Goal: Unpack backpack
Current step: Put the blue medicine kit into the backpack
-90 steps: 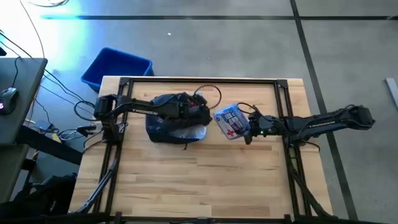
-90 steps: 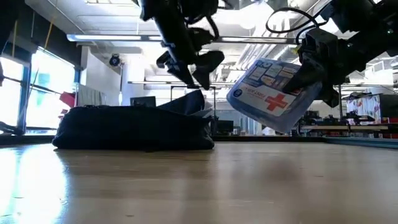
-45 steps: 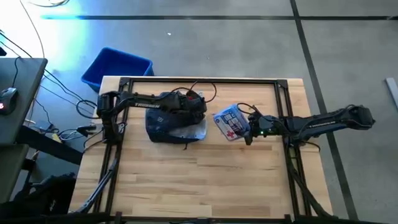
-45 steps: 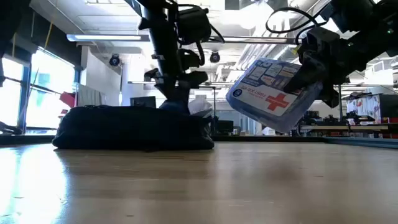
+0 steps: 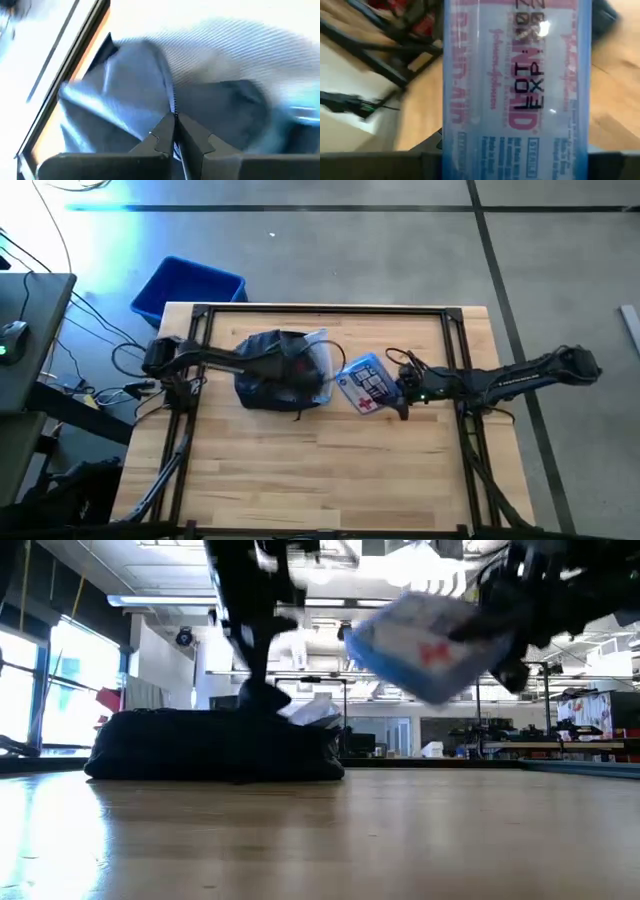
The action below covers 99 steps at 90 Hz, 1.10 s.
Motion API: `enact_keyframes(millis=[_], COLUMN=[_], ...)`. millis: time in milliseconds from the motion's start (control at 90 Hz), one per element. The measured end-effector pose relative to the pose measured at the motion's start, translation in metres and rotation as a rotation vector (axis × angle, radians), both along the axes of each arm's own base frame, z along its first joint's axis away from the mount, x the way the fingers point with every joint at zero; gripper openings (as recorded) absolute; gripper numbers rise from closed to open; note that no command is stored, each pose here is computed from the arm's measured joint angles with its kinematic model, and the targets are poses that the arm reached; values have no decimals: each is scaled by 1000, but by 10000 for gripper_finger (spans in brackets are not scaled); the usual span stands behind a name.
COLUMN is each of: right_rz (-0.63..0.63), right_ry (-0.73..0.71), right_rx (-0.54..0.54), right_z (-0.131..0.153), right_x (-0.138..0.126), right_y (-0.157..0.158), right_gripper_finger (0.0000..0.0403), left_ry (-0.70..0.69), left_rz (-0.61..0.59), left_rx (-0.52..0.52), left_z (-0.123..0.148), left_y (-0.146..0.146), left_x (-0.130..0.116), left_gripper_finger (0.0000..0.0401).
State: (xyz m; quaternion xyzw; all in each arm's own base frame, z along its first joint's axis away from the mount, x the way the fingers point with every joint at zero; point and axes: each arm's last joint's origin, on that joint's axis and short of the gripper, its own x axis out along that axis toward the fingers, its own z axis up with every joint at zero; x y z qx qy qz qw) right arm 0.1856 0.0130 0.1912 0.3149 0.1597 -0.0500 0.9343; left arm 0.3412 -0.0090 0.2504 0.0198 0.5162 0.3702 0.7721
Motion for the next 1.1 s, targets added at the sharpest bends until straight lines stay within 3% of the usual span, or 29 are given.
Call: enact_keyframes(millis=[211,367,467,556,644,767,922,1100], right_rz=[-17,-95,-110,-102,-86,-75,-59,-52], right_ry=[-153,-103,-76,-50,-54,-56,-47,-29], right_rx=[42,61,63,71,77,66,55,28], right_z=[13,1,-8,-12,-12,-10,-5,0], right_x=[5,16,22,24,24,23,16,6], right_y=[6,2,-3,-8,-10,-9,-9,-10], right_gripper_finger=[139,139,139,139,139,139,139,139], left_ry=[-202,-330,-368,-335,-183,19,132,249], left_rz=[-88,-122,-138,-186,-344,-566,-576,-574], left_rx=[49,96,47,11,23,138,198,40], left_z=[54,94,105,99,79,57,37,6], left_y=[-39,-50,-50,-45,-40,-29,1,45], left_x=[-10,-22,-25,-20,-12,2,20,29], left_gripper_finger=[0,0,0,2,19,69,154,237])
